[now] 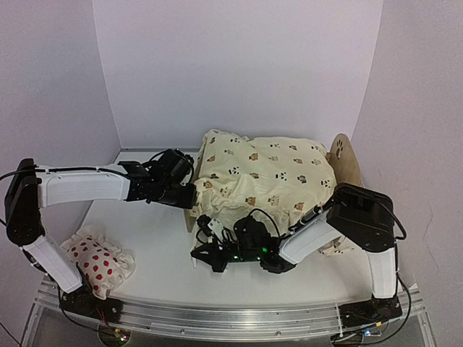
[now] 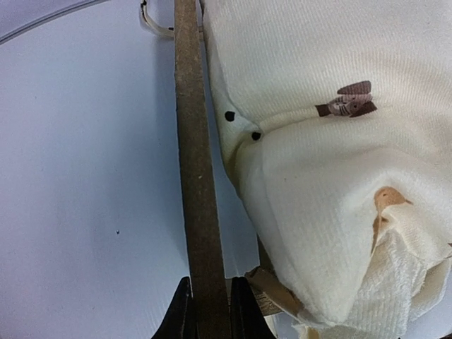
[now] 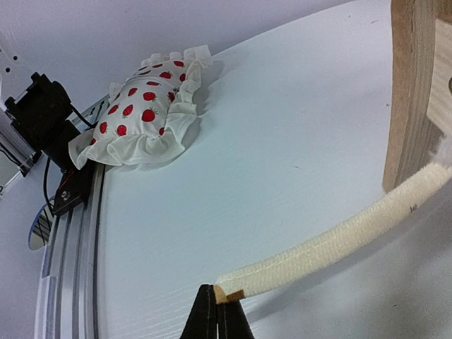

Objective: Set up the pet bed

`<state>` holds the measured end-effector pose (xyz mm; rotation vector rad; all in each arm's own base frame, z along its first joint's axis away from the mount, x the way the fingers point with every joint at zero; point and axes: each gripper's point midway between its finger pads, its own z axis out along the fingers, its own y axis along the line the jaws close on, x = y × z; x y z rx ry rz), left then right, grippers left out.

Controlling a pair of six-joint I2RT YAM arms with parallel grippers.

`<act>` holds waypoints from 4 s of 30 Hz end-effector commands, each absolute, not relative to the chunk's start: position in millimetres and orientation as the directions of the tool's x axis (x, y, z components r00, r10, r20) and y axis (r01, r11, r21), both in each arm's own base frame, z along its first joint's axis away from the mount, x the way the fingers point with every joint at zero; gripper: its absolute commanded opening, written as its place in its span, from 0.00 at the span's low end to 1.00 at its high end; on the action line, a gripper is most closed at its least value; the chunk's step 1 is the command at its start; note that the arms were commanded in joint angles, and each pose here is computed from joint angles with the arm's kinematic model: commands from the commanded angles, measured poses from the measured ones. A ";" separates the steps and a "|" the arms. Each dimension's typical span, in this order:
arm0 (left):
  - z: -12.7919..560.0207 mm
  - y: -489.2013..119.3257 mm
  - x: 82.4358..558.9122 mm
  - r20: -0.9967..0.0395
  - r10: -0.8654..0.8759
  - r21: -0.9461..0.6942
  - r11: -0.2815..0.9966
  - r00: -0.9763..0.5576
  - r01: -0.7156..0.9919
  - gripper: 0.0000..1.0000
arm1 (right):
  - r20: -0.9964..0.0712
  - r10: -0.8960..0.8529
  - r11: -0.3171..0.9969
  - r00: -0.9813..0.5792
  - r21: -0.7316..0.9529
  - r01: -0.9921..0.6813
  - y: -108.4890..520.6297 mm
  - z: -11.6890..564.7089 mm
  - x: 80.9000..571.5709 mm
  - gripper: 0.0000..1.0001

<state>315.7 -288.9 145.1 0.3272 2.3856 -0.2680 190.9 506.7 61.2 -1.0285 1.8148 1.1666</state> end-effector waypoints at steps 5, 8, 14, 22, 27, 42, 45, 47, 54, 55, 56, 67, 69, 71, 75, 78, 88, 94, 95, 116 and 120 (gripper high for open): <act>197.8 -299.2 355.6 -0.826 0.084 -0.147 0.923 -0.558 0.356 0.00 | -0.745 -0.250 0.098 -0.618 0.616 -0.782 528.2 79.9 154.5 0.00; 193.6 -296.2 360.9 -0.824 0.087 -0.140 0.926 -0.559 0.350 0.01 | -0.706 -0.270 0.077 -0.654 0.661 -0.746 528.0 79.3 147.4 0.00; 193.3 -284.6 379.5 -0.838 0.068 -0.138 0.933 -0.542 0.331 0.03 | -0.650 -0.303 0.067 -0.697 0.715 -0.696 522.4 79.1 136.9 0.00; 200.9 -292.8 397.8 -0.864 0.079 -0.121 0.926 -0.498 0.357 0.02 | -0.562 -0.369 0.109 -0.740 0.765 -0.635 521.6 58.2 130.6 0.00; 204.7 -293.2 394.0 -0.848 0.079 -0.134 0.925 -0.524 0.356 0.07 | -0.534 -0.389 0.166 -0.751 0.761 -0.627 521.4 44.1 134.8 0.00; 180.1 -259.6 292.3 -0.634 0.105 -0.292 0.885 -0.766 0.363 0.69 | -0.564 -0.399 0.303 -0.723 0.663 -0.685 520.2 14.8 157.4 0.00; 178.7 -265.1 267.6 -0.594 0.117 -0.378 0.833 -0.796 0.404 0.60 | -0.570 -0.400 0.312 -0.718 0.652 -0.691 518.1 11.9 159.0 0.00; 169.9 -269.9 252.3 -0.563 0.138 -0.427 0.796 -0.815 0.430 0.56 | -0.575 -0.401 0.309 -0.713 0.648 -0.696 518.2 12.3 159.2 0.00; 123.8 -281.8 228.0 -0.465 0.199 -0.514 0.733 -0.863 0.446 0.45 | -0.581 -0.403 0.308 -0.707 0.641 -0.703 516.3 12.2 158.6 0.00; 119.9 -284.1 225.8 -0.455 0.204 -0.527 0.723 -0.867 0.447 0.45 | -0.583 -0.402 0.308 -0.706 0.640 -0.704 516.1 13.0 158.8 0.00; 116.2 -286.0 223.9 -0.447 0.208 -0.538 0.714 -0.870 0.448 0.45 | -0.586 -0.399 0.307 -0.705 0.639 -0.705 516.0 14.4 159.0 0.00; 82.4 -300.2 210.8 -0.371 0.237 -0.622 0.654 -0.898 0.430 0.42 | -0.608 -0.383 0.295 -0.696 0.633 -0.715 517.5 23.1 161.2 0.00; 75.4 -300.8 209.0 -0.358 0.241 -0.627 0.654 -0.902 0.424 0.42 | -0.612 -0.379 0.290 -0.694 0.633 -0.718 518.1 25.2 161.1 0.00; 69.5 -301.7 208.3 -0.347 0.243 -0.631 0.653 -0.906 0.417 0.41 | -0.617 -0.375 0.287 -0.692 0.633 -0.719 518.1 26.9 161.5 0.00; 57.8 -304.0 208.7 -0.327 0.246 -0.637 0.656 -0.913 0.405 0.40 | -0.624 -0.371 0.283 -0.687 0.629 -0.724 518.4 29.4 161.8 0.00; 49.4 -305.8 208.6 -0.309 0.248 -0.643 0.657 -0.918 0.394 0.37 | -0.629 -0.370 0.286 -0.684 0.623 -0.728 517.9 29.2 162.6 0.00; 33.6 -312.4 202.6 -0.244 0.246 -0.688 0.638 -0.938 0.346 0.02 | -0.638 -0.356 0.309 -0.683 0.609 -0.731 516.9 29.4 167.5 0.00; 48.5 -308.9 209.6 -0.292 0.215 -0.668 0.651 -0.932 0.359 0.00 | -0.638 -0.347 0.352 -0.687 0.591 -0.726 504.0 34.4 169.8 0.45; 50.4 -308.0 209.6 -0.293 0.214 -0.665 0.655 -0.932 0.359 0.00 | -0.638 -0.351 0.362 -0.686 0.583 -0.727 500.1 36.3 169.4 0.51; 72.8 -295.5 206.8 -0.327 0.197 -0.637 0.677 -0.924 0.370 0.00 | -0.576 -0.487 0.537 -0.656 0.394 -0.746 430.9 44.5 165.3 0.55; 71.9 -294.6 205.4 -0.326 0.198 -0.638 0.676 -0.924 0.370 0.00 | -0.585 -0.494 0.549 -0.644 0.364 -0.752 428.5 47.5 168.3 0.53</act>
